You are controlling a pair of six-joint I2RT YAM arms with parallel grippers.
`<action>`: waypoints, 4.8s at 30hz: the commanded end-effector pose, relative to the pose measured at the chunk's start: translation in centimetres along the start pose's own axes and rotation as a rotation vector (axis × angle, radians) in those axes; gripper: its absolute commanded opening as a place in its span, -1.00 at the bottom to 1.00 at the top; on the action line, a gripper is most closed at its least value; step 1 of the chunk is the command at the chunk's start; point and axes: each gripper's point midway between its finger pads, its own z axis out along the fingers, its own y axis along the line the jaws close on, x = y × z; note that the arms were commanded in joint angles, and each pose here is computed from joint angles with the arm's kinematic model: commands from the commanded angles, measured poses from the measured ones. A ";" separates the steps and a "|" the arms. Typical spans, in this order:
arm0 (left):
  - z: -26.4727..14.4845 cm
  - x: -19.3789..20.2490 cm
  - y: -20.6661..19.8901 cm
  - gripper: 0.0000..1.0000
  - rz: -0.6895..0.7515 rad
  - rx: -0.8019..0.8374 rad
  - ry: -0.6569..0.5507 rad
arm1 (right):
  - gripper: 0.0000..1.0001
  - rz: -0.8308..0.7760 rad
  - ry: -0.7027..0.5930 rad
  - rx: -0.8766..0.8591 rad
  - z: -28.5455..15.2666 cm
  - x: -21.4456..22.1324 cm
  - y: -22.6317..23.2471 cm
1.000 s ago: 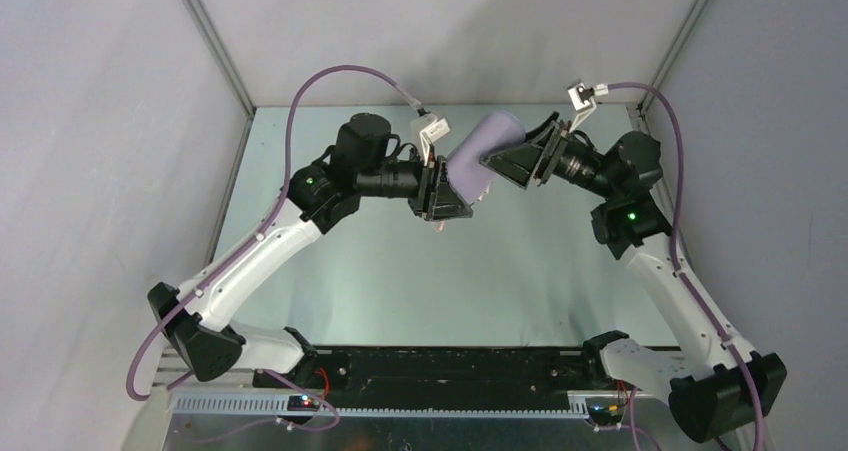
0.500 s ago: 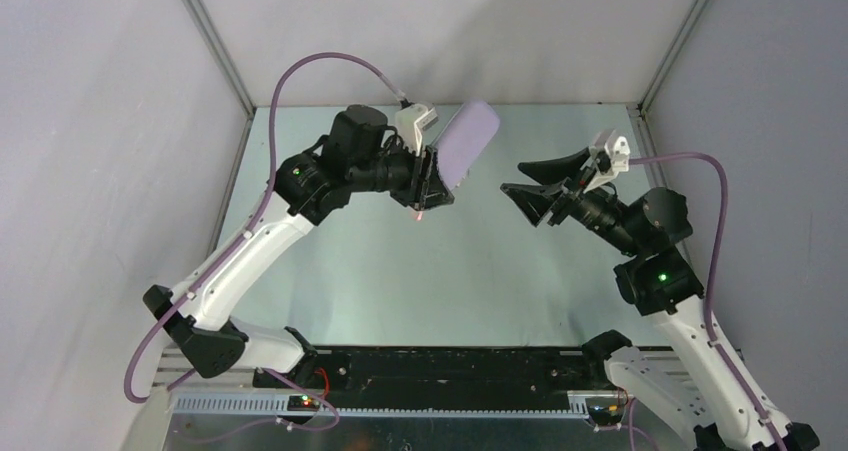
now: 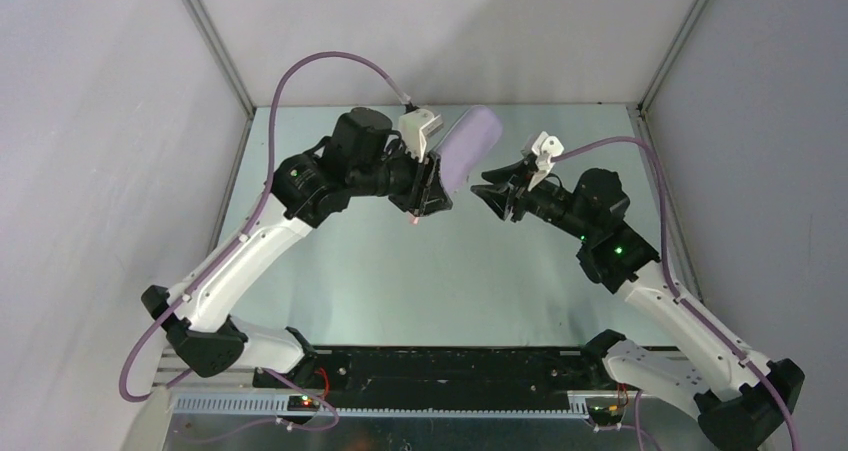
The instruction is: Put away the umbrella
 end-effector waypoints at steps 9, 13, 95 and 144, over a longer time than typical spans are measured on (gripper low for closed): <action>-1.8 -3.7 -1.5 -1.00 0.069 0.033 -0.132 | -0.24 -0.112 -0.080 0.021 1.8 -1.7 0.0; -1.7 -3.7 -1.5 -1.00 0.068 0.039 -0.132 | -0.24 -0.114 -0.089 0.024 2.2 -1.8 0.1; 14.9 16.0 5.5 0.99 -0.225 0.217 0.279 | -1.00 1.358 1.287 -0.107 -6.3 21.8 6.8; 12.1 20.8 2.3 0.94 -0.202 0.176 0.423 | -1.00 1.192 1.394 -0.015 -5.2 22.5 6.6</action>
